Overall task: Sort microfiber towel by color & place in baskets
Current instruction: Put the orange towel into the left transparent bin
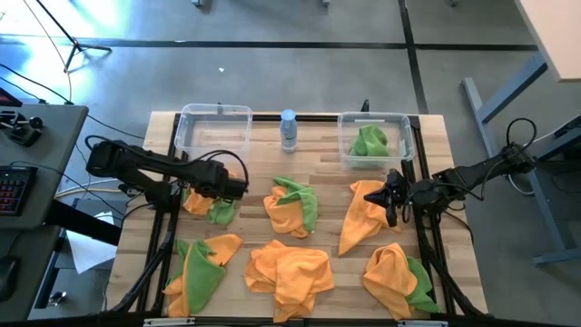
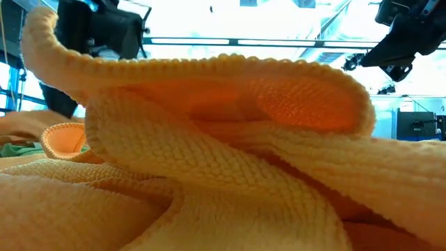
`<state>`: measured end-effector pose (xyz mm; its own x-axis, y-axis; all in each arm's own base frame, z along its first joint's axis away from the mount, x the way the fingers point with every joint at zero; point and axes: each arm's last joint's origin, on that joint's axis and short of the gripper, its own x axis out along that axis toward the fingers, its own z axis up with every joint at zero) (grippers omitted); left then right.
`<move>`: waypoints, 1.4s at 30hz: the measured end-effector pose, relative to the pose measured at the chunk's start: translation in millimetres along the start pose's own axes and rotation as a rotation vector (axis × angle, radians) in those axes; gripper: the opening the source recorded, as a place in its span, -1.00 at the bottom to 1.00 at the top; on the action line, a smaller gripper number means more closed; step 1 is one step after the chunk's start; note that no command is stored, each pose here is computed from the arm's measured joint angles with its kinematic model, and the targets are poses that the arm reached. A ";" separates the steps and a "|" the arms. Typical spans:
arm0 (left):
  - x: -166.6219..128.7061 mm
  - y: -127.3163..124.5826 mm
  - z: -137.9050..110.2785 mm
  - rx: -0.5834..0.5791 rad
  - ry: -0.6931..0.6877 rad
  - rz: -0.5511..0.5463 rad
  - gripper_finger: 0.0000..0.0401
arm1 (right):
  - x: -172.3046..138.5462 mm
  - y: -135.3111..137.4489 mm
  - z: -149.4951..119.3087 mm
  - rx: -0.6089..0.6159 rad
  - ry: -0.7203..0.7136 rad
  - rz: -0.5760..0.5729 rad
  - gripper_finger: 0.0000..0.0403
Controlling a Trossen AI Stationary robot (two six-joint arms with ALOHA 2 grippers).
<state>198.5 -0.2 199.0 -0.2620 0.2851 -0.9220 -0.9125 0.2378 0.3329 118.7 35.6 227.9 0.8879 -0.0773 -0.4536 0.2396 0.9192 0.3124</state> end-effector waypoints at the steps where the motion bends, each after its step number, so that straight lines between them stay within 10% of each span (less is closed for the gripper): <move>1: -9.1 0.5 -0.3 0.004 -0.004 0.003 -0.97 | 0.0 0.0 0.0 0.000 0.000 -0.001 -1.00; 5: -56.0 11.0 -1.9 0.027 -0.032 0.018 -0.99 | 0.0 0.0 0.0 0.000 0.000 -0.001 -1.00; 14: -155.7 60.4 5.8 -0.084 -0.349 -0.442 -1.00 | 1.0 -0.6 0.6 0.009 -0.022 -0.038 -1.00; 20: -193.6 97.4 18.4 -0.109 -0.617 -0.530 -1.00 | 1.2 -0.6 0.5 0.026 -0.022 -0.041 -1.00; 27: -196.0 120.8 54.5 -0.137 -0.723 -0.358 -1.00 | 1.2 -1.3 1.0 0.047 -0.040 -0.066 -1.00; 42: -131.1 122.9 146.9 0.050 -0.476 -0.197 -1.00 | 0.7 -4.4 3.1 0.159 -0.125 -0.166 -1.00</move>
<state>166.8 128.0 389.9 0.0961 0.6184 -0.7800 -0.9110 0.3704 0.1814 119.4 30.3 228.7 0.8705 -0.2782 -0.4060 0.4361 0.8183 0.3744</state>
